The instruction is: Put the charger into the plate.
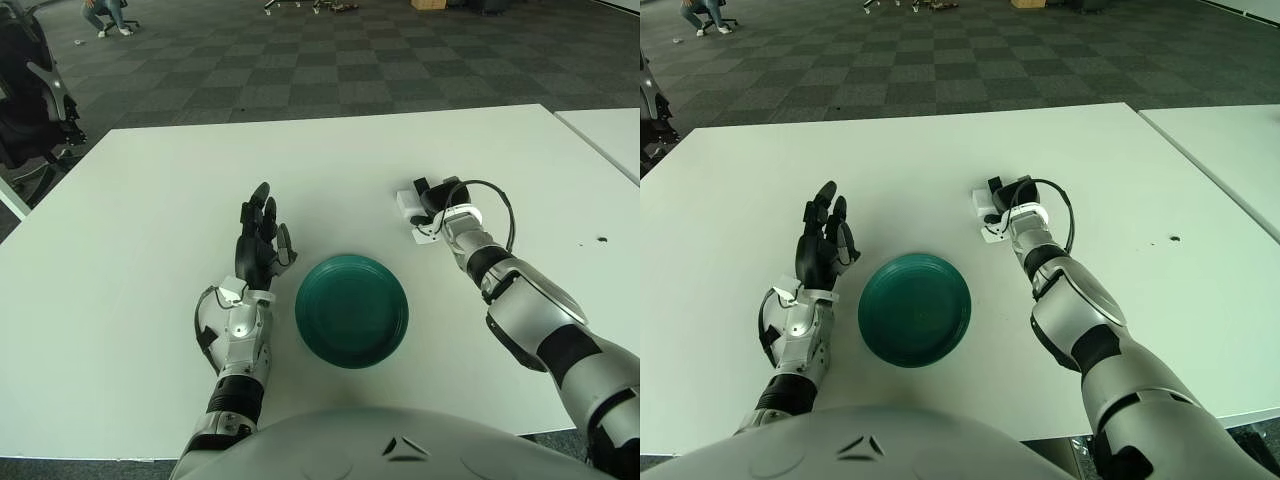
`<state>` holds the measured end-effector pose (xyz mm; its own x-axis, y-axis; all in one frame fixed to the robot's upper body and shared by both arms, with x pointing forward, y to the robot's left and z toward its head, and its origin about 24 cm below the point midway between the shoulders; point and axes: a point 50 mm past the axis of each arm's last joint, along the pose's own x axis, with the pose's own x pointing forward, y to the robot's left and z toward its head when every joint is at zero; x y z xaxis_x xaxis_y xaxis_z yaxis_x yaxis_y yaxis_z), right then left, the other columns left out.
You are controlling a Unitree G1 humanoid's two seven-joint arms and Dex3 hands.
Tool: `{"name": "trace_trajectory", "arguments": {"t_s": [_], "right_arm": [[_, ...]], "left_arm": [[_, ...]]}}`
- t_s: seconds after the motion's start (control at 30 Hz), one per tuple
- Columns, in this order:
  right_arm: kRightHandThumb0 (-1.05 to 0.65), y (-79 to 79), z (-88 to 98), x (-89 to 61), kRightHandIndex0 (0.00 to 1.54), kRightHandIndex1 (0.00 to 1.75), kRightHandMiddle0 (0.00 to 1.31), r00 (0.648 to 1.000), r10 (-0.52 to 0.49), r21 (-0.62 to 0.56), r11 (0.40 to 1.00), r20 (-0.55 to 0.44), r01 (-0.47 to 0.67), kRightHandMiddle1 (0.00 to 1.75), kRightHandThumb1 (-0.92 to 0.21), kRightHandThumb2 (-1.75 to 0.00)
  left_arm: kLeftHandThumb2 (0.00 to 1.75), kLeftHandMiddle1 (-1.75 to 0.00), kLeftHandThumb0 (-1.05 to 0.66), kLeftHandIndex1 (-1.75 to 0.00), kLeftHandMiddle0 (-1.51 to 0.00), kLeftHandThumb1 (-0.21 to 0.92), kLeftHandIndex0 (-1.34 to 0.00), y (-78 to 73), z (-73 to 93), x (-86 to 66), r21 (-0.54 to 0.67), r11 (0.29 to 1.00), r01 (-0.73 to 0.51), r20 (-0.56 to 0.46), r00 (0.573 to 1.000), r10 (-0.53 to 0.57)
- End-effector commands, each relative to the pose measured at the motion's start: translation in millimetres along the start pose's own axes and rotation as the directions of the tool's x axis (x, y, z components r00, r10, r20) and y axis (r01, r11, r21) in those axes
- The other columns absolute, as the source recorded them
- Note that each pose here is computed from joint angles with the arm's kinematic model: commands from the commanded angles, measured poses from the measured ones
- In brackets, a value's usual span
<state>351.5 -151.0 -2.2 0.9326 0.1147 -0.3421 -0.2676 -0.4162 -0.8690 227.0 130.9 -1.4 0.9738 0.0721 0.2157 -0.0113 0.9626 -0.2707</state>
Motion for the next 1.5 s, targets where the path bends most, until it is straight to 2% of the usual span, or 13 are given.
{"name": "trace_trajectory", "arguments": {"t_s": [0.0, 0.17, 0.53, 0.87, 0.97, 1.1, 1.2, 1.23, 1.27, 1.3, 1.37, 1.4, 1.47], "right_arm": [[-1.02, 106.9, 60.8, -52.4, 0.25, 0.01, 0.0, 0.828, 0.506, 0.058, 0.844, 0.241, -0.533, 0.1, -0.92, -0.75], [-1.01, 107.5, 60.1, -52.7, 0.2, 0.0, 0.0, 0.834, 0.498, 0.05, 0.851, 0.237, -0.522, 0.02, -0.92, -0.75], [-1.02, 110.6, 65.7, -55.6, 0.14, 0.0, 0.0, 0.834, 0.494, 0.032, 0.856, 0.245, -0.516, 0.0, -0.92, -0.74], [-1.03, 111.5, 66.2, -56.3, 0.17, 0.02, 0.0, 0.834, 0.495, 0.008, 0.859, 0.246, -0.512, 0.0, -0.92, -0.76], [-1.02, 114.3, 65.2, -58.0, 0.26, 0.06, 0.0, 0.839, 0.491, -0.006, 0.864, 0.234, -0.504, 0.0, -0.92, -0.77], [-0.99, 115.5, 66.4, -59.2, 0.27, 0.6, 0.0, 0.85, 0.47, -0.032, 0.878, 0.237, -0.477, 0.22, -0.92, -0.75], [-0.91, 116.6, 70.7, -61.1, 0.34, 1.24, 0.0, 0.856, 0.448, -0.052, 0.891, 0.256, -0.451, 0.73, -0.92, -0.69], [-0.9, 117.7, 73.9, -62.7, 0.35, 1.33, 0.0, 0.856, 0.441, -0.056, 0.895, 0.268, -0.443, 0.79, -0.92, -0.68], [-0.83, 118.5, 76.1, -63.9, 0.42, 1.53, 0.03, 0.856, 0.436, -0.059, 0.897, 0.276, -0.438, 1.03, -0.92, -0.62], [-0.81, 119.0, 78.8, -64.9, 0.43, 1.58, 0.03, 0.858, 0.426, -0.053, 0.901, 0.286, -0.43, 1.08, -0.92, -0.61], [-0.74, 118.7, 82.4, -65.8, 0.55, 1.66, 0.2, 0.863, 0.409, -0.026, 0.907, 0.296, -0.421, 1.3, -0.92, -0.55], [-0.61, 118.4, 83.6, -65.9, 0.6, 1.69, 0.25, 0.866, 0.402, -0.011, 0.908, 0.298, -0.418, 1.45, -0.85, -0.63], [-0.51, 117.7, 84.8, -65.8, 0.66, 1.72, 0.31, 0.87, 0.394, 0.021, 0.908, 0.296, -0.418, 1.59, -0.75, -0.75]], "left_arm": [[0.93, -0.01, -0.81, -0.64, -0.21, 0.92, 0.0, -15.5, -55.1, -96.7, -0.145, 0.954, -0.263, -0.382, 0.904, 0.191], [0.94, -0.01, -0.81, -0.66, -0.22, 0.92, 0.0, -12.9, -53.3, -100.6, -0.137, 0.957, -0.256, -0.393, 0.901, 0.185], [0.93, -0.01, -0.81, -0.66, -0.22, 0.92, 0.0, -8.7, -50.3, -107.1, -0.125, 0.955, -0.271, -0.406, 0.892, 0.2], [0.93, -0.01, -0.8, -0.65, -0.22, 0.92, 0.0, -4.9, -49.7, -109.7, -0.117, 0.951, -0.286, -0.42, 0.882, 0.213], [0.93, -0.01, -0.8, -0.64, -0.22, 0.92, 0.0, -4.7, -49.6, -109.9, -0.115, 0.95, -0.29, -0.423, 0.88, 0.217], [0.93, 0.0, -0.8, -0.63, -0.21, 0.92, 0.0, -5.6, -48.5, -110.1, -0.115, 0.95, -0.29, -0.422, 0.88, 0.218], [0.93, 0.0, -0.8, -0.64, -0.21, 0.92, 0.0, -5.6, -47.7, -110.2, -0.113, 0.952, -0.286, -0.42, 0.882, 0.215], [0.93, 0.0, -0.8, -0.64, -0.21, 0.92, 0.0, -5.8, -47.2, -109.8, -0.113, 0.952, -0.284, -0.417, 0.883, 0.214], [0.93, 0.0, -0.8, -0.65, -0.22, 0.92, 0.0, -6.0, -46.8, -109.5, -0.112, 0.952, -0.283, -0.415, 0.884, 0.214], [0.93, 0.0, -0.8, -0.65, -0.22, 0.92, 0.0, -5.5, -46.5, -109.2, -0.11, 0.953, -0.283, -0.413, 0.885, 0.215], [0.93, -0.01, -0.79, -0.65, -0.22, 0.92, 0.0, -4.4, -46.0, -109.1, -0.104, 0.953, -0.285, -0.412, 0.884, 0.219], [0.93, -0.01, -0.8, -0.66, -0.22, 0.92, 0.0, -4.1, -45.8, -109.0, -0.102, 0.953, -0.286, -0.412, 0.884, 0.221], [0.94, -0.01, -0.8, -0.66, -0.22, 0.92, 0.0, -2.4, -45.3, -108.8, -0.096, 0.953, -0.289, -0.414, 0.882, 0.225]]}}
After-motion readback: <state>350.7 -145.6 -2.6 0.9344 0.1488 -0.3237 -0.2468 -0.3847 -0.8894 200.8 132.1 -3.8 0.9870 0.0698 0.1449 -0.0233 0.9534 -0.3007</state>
